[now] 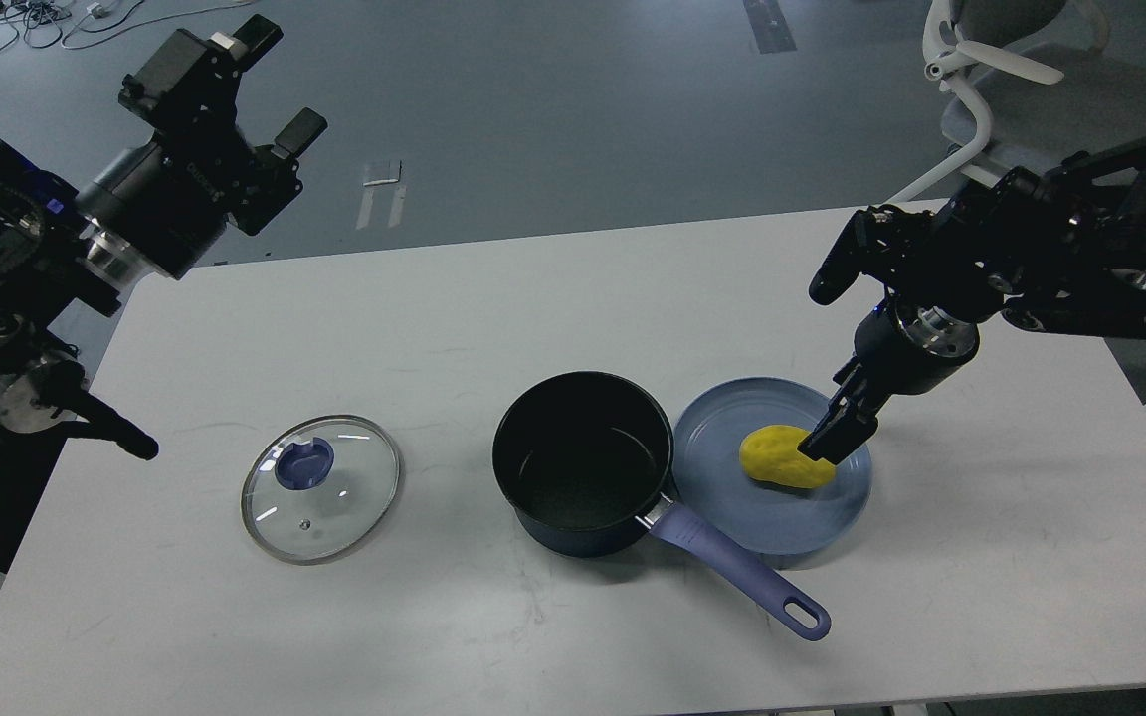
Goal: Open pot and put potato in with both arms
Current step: 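Lower the right gripper onto the yellow potato and grasp it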
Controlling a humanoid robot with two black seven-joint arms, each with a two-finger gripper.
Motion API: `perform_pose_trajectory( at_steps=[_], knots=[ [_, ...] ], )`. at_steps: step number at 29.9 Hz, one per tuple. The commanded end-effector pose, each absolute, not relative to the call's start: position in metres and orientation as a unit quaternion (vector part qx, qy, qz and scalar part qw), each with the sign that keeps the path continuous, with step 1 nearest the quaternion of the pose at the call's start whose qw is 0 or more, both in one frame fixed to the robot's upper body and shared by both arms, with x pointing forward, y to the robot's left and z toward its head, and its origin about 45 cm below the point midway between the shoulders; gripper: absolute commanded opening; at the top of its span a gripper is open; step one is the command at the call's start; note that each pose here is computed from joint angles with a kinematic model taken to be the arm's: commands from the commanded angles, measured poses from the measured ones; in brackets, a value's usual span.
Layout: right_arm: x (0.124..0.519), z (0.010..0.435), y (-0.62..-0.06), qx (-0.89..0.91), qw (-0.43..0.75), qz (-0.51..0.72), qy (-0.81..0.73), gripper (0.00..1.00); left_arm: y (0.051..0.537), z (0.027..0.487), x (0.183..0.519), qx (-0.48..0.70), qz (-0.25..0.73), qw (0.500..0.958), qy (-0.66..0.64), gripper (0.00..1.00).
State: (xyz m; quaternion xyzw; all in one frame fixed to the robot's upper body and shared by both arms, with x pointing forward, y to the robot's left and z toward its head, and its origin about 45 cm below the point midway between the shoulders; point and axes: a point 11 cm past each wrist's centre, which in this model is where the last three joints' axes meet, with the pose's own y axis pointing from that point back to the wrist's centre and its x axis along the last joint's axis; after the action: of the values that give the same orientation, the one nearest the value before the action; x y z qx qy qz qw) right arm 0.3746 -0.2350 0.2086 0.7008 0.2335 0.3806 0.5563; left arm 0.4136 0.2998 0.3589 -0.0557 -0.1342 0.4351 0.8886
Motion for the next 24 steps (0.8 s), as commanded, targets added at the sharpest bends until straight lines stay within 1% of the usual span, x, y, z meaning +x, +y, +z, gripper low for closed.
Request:
perform_pose_trajectory(
  at_steps=[1,15,24],
  knots=[
    [0.374,0.199,-0.231,0.702,0.540,0.404,0.229,1.00,0.300,0.360,0.413,-0.058,0.435,0.889,-0.134,0.98],
    [0.371,0.177,-0.199,0.697,0.508,0.442,0.248,1.00,0.299,0.359,0.413,-0.059,0.433,0.890,-0.132,0.98],
    [0.366,0.163,-0.203,0.691,0.516,0.433,0.262,1.00,0.300,0.360,0.413,-0.059,0.433,0.890,-0.133,0.98]
  ],
)
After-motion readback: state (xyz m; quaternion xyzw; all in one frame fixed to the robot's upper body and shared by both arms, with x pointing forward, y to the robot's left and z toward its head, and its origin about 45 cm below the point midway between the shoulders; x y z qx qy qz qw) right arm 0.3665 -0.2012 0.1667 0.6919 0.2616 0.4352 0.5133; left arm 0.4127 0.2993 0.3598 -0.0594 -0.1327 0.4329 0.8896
